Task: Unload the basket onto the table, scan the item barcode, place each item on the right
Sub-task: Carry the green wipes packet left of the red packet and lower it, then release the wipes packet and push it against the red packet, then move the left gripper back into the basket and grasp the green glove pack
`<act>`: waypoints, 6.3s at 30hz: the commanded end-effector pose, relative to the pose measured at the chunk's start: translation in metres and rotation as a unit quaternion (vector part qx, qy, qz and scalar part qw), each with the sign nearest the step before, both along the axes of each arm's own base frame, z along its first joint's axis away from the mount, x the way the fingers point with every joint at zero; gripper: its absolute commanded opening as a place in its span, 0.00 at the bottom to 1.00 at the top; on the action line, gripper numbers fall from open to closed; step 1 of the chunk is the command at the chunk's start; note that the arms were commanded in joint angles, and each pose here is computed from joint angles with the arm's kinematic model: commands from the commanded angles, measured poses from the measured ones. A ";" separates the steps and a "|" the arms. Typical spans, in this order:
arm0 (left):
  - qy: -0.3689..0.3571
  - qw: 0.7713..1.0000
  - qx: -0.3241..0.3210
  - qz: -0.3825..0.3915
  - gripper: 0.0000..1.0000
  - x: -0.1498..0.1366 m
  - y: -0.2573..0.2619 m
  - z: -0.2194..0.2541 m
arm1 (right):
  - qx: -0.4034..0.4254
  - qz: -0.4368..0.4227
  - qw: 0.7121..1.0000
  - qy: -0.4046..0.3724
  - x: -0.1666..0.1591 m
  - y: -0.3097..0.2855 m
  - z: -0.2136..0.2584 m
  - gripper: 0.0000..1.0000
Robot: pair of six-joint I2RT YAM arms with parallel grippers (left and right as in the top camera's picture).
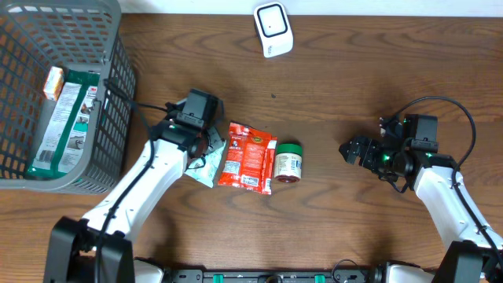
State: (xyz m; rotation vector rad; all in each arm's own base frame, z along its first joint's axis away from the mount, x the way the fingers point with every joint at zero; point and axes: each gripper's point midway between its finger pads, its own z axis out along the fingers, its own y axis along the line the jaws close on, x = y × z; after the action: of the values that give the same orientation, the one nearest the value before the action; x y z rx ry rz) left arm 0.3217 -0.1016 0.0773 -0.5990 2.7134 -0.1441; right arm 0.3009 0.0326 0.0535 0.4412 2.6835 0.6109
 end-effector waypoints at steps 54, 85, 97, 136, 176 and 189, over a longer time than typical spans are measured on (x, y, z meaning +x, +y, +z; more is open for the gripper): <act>0.130 0.984 -0.013 -0.117 0.32 -0.041 -0.013 -0.059 | 0.002 -0.008 1.000 -0.011 0.005 -0.002 0.008 0.99; 0.060 0.982 0.167 -0.061 0.38 -0.017 0.051 -0.037 | 0.002 -0.008 1.000 -0.011 0.005 -0.002 0.008 0.99; 0.114 0.982 0.129 -0.076 0.40 -0.036 0.039 -0.063 | 0.002 -0.008 1.000 -0.011 0.005 -0.002 0.008 0.99; -0.224 0.953 0.149 0.143 0.71 0.070 0.214 0.307 | 0.002 -0.008 1.000 -0.012 0.005 -0.002 0.008 0.99; 0.254 0.967 0.024 0.007 0.95 0.056 0.309 -0.060 | 0.003 -0.007 1.000 -0.011 0.005 -0.002 0.008 0.99; 0.267 0.963 0.017 0.011 0.29 0.054 0.307 -0.076 | 0.002 -0.008 1.000 -0.012 0.005 -0.002 0.008 0.99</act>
State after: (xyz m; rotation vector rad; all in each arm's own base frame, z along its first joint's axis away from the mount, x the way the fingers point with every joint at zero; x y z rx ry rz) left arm 0.3814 0.2117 0.0290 -0.7309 3.1505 0.1237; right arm 0.3009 0.0326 0.0535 0.4412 2.6835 0.6109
